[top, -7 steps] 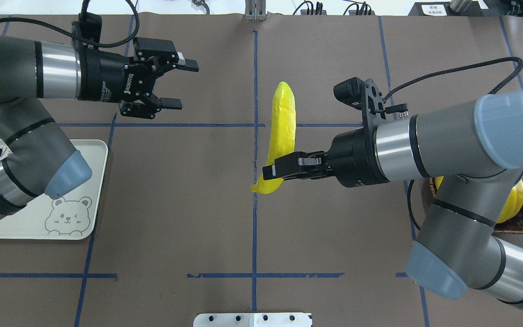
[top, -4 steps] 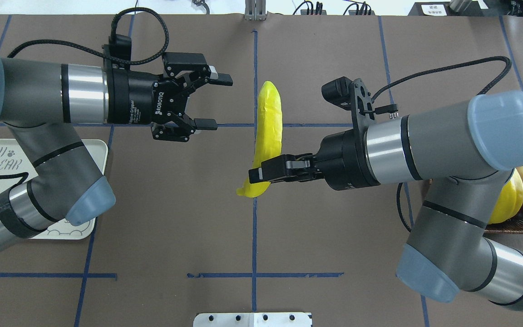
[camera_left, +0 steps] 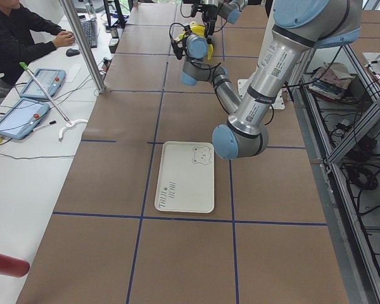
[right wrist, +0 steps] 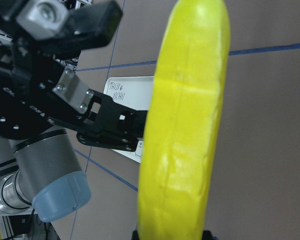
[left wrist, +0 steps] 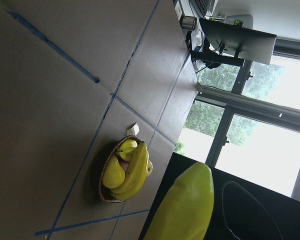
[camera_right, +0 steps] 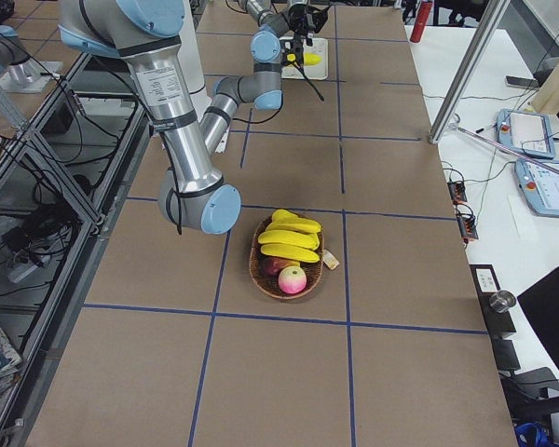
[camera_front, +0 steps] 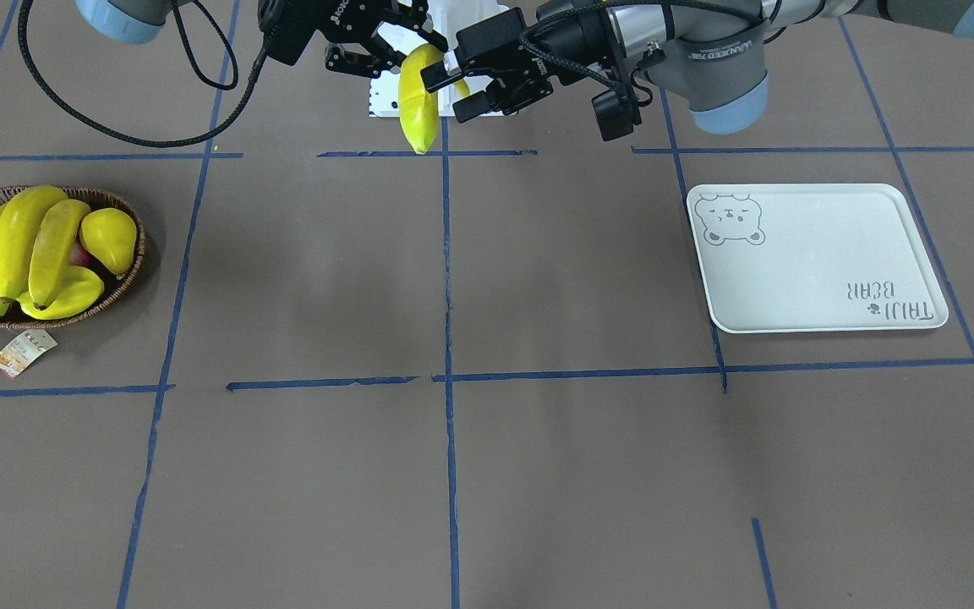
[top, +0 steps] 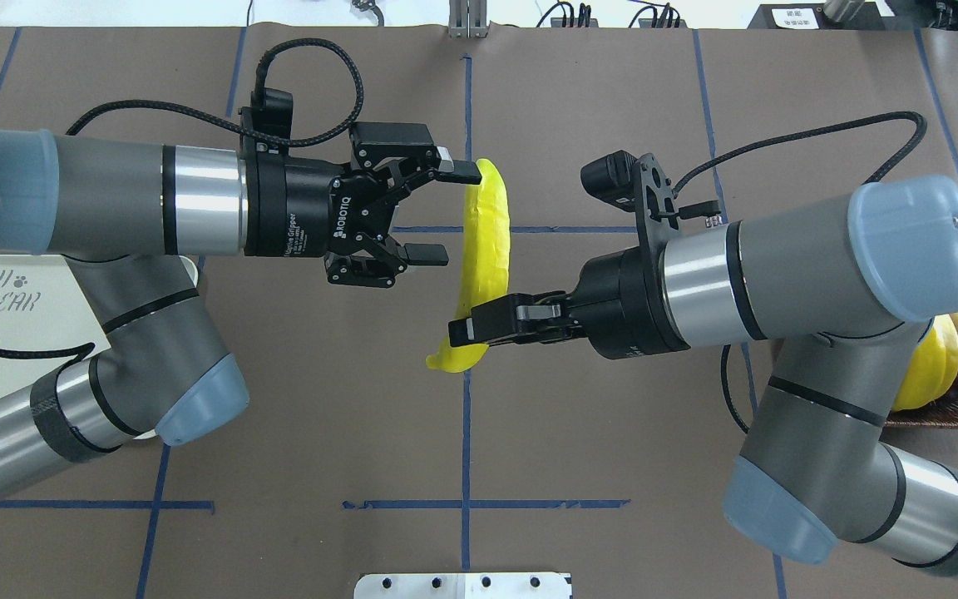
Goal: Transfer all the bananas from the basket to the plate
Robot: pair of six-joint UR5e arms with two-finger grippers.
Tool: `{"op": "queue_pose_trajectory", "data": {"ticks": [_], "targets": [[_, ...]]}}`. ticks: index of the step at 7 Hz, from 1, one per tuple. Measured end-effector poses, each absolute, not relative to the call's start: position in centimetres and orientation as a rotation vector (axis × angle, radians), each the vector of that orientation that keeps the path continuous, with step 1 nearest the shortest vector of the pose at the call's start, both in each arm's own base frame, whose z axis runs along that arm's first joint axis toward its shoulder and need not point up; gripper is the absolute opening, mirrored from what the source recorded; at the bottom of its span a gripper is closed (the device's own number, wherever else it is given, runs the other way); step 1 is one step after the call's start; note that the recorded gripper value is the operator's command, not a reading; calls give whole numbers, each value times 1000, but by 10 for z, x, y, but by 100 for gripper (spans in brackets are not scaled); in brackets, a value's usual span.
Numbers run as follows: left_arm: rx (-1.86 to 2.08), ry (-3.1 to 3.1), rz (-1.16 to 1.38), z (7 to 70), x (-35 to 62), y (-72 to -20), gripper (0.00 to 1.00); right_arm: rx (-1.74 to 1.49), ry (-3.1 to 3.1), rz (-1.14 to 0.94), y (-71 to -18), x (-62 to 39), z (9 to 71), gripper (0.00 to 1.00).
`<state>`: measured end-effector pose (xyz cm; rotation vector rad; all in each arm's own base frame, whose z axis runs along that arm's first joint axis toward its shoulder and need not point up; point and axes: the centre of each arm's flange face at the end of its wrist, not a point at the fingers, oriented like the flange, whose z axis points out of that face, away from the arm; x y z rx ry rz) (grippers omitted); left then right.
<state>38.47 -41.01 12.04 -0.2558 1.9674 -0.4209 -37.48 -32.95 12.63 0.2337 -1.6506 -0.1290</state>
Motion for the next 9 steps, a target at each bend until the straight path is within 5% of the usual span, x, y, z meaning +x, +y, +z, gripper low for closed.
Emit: {"op": "queue_pose_trajectory", "data": {"ticks": [4, 6, 7, 8, 9], "targets": [[-272, 1968, -408, 118, 396, -403, 99, 212, -1659, -140, -321, -380, 124, 1], [-276, 1966, -405, 119, 398, -401, 29, 213, -1661, -141, -320, -380, 123, 1], [-276, 1967, -405, 119, 398, -400, 4, 213, -1661, -141, -320, -380, 123, 2], [-276, 1968, -403, 118, 397, -399, 3, 214, -1661, -141, -320, -379, 123, 14], [-276, 1969, -401, 118, 396, -398, 2, 214, -1662, -141, -320, -379, 122, 75]]}}
